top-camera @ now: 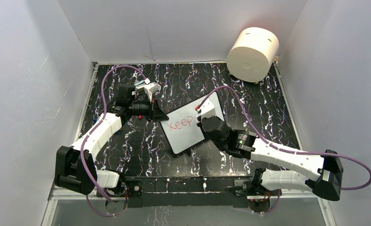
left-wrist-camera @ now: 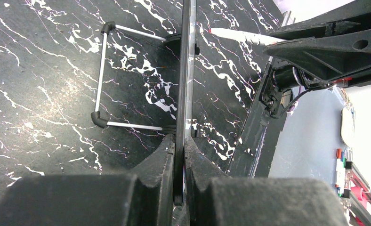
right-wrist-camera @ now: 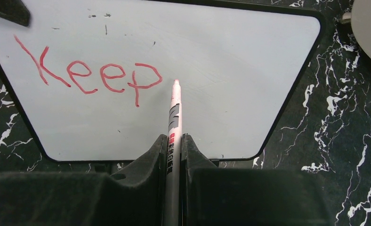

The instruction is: Write a sentence on the whiteboard

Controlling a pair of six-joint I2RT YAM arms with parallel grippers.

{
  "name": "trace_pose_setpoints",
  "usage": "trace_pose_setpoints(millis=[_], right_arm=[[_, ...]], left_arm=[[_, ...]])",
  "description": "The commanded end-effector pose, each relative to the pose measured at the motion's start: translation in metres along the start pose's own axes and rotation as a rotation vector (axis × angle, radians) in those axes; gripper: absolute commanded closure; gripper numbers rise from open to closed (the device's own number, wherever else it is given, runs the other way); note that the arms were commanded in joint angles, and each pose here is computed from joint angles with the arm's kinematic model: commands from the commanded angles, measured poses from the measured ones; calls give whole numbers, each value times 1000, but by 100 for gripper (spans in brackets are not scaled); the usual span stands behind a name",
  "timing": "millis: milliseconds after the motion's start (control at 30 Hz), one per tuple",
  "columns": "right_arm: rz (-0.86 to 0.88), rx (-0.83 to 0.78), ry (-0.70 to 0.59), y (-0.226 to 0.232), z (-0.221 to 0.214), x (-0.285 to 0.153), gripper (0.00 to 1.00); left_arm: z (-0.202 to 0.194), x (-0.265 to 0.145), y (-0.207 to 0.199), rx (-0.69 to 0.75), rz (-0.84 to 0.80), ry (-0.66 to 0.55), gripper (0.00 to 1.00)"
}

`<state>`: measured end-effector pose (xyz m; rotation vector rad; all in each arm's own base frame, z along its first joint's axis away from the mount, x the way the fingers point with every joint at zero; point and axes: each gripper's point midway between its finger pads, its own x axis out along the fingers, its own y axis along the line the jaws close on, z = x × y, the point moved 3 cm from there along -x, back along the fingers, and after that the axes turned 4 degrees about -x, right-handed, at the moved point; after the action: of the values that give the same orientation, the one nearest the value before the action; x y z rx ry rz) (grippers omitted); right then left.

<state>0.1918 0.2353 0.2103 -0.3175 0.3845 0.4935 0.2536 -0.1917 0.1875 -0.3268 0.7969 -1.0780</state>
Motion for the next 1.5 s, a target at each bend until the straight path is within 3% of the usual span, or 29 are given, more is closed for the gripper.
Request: trace_pose_setpoints(millis=[0, 400, 733, 1033, 1467], right_arm=[[72, 13, -54, 10, 17, -1, 100], [118, -32, -37, 58, 9, -11, 100], [-1, -9, -43, 28, 16, -9, 100], [180, 13, -52, 60, 19, -10, 100], [183, -18, -46, 97, 12, -13, 100]], left_arm=[[-24, 4, 21, -55, 112, 85, 100], [-23, 4, 20, -53, 107, 82, 100], [-23, 3, 19, -49, 103, 79, 100], [-23, 4, 19, -50, 103, 80, 100], [-23, 3, 20, -49, 109, 78, 100]])
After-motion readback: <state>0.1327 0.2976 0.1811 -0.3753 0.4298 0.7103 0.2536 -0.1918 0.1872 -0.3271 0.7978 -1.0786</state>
